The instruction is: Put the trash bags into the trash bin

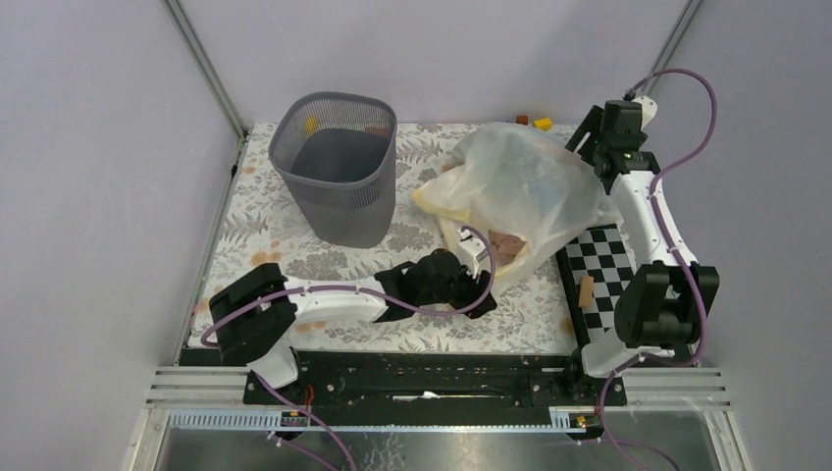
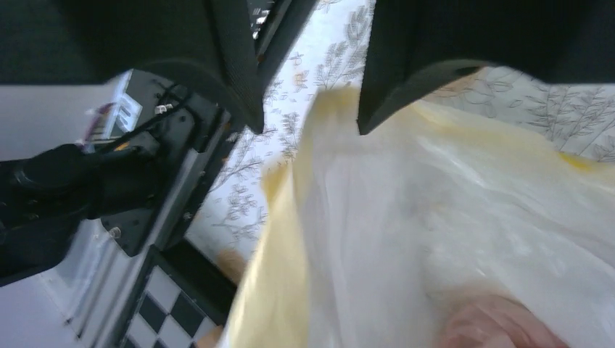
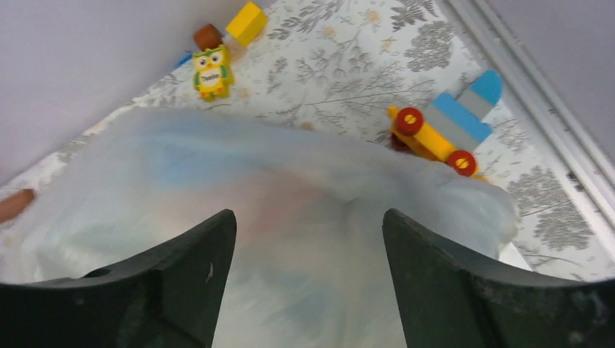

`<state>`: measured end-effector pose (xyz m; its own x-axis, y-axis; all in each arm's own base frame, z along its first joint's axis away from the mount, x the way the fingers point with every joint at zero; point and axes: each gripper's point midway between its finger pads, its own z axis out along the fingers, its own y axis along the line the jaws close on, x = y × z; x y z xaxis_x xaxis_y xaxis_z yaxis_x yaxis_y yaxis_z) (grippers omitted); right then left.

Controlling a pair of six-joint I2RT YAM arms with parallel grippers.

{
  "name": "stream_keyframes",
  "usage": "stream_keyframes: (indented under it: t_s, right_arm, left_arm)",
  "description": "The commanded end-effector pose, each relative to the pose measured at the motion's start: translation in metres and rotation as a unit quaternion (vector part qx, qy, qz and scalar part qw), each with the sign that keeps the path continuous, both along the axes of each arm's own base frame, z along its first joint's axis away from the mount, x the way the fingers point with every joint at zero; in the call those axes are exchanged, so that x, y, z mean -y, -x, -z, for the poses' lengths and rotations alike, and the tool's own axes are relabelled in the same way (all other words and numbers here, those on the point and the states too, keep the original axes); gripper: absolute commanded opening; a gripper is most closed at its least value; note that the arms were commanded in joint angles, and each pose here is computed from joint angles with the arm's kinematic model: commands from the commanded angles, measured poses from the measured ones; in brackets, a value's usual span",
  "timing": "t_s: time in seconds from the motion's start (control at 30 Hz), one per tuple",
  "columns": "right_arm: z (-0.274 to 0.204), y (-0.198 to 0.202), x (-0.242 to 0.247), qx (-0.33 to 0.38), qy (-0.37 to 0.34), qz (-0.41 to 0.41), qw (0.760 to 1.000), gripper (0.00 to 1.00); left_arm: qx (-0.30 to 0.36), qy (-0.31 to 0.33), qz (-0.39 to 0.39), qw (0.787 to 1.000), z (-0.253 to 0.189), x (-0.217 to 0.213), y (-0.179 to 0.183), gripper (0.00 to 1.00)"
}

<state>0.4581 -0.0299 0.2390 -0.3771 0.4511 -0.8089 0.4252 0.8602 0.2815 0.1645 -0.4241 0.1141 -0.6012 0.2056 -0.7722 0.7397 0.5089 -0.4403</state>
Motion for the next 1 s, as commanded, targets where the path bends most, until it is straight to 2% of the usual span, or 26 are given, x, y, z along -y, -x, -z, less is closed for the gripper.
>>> stream_keyframes:
  t_s: [0.0,0.1,0.23,0.4,0.47,0.53,0.63,0.83,0.97]
  right_arm:
    - [-0.015,0.013,0.006,-0.016,0.060,-0.047,0.997,0.85]
    - [-0.020,0.035,-0.010,0.003,0.060,-0.099,0.993,0.88]
    - [-0.027,0.064,-0.048,0.020,0.054,-0.173,0.983,0.87]
    - [-0.019,0.096,-0.084,-0.011,0.106,-0.200,0.974,0.91]
    - [-0.015,0.109,-0.094,-0.016,0.104,-0.211,0.972,0.94]
    - [-0.009,0.121,-0.100,-0.022,0.096,-0.221,0.970,0.95]
    - [0.000,0.140,-0.101,-0.034,0.084,-0.228,0.969,0.93]
    - [0.019,0.177,-0.102,-0.052,0.066,-0.255,0.963,0.92]
    - [0.034,0.188,-0.105,-0.065,0.051,-0.262,0.961,0.91]
  left_arm:
    - [0.029,0.073,0.029,0.996,-0.043,0.017,0.007,0.68]
    - [0.032,0.054,0.000,0.998,-0.040,-0.007,0.007,0.81]
    - [0.038,0.032,-0.054,0.997,-0.043,-0.041,-0.002,0.83]
    - [0.005,0.060,-0.091,0.994,-0.048,-0.065,-0.025,0.81]
    - [-0.012,0.070,-0.096,0.993,-0.049,-0.063,-0.035,0.79]
    - [-0.001,0.069,-0.074,0.995,-0.053,-0.054,-0.039,0.78]
    - [0.017,0.078,-0.059,0.995,-0.059,-0.038,-0.047,0.73]
    - [0.037,0.106,-0.017,0.994,-0.064,-0.006,-0.055,0.69]
    - [0.049,0.098,-0.007,0.994,-0.060,0.011,-0.066,0.61]
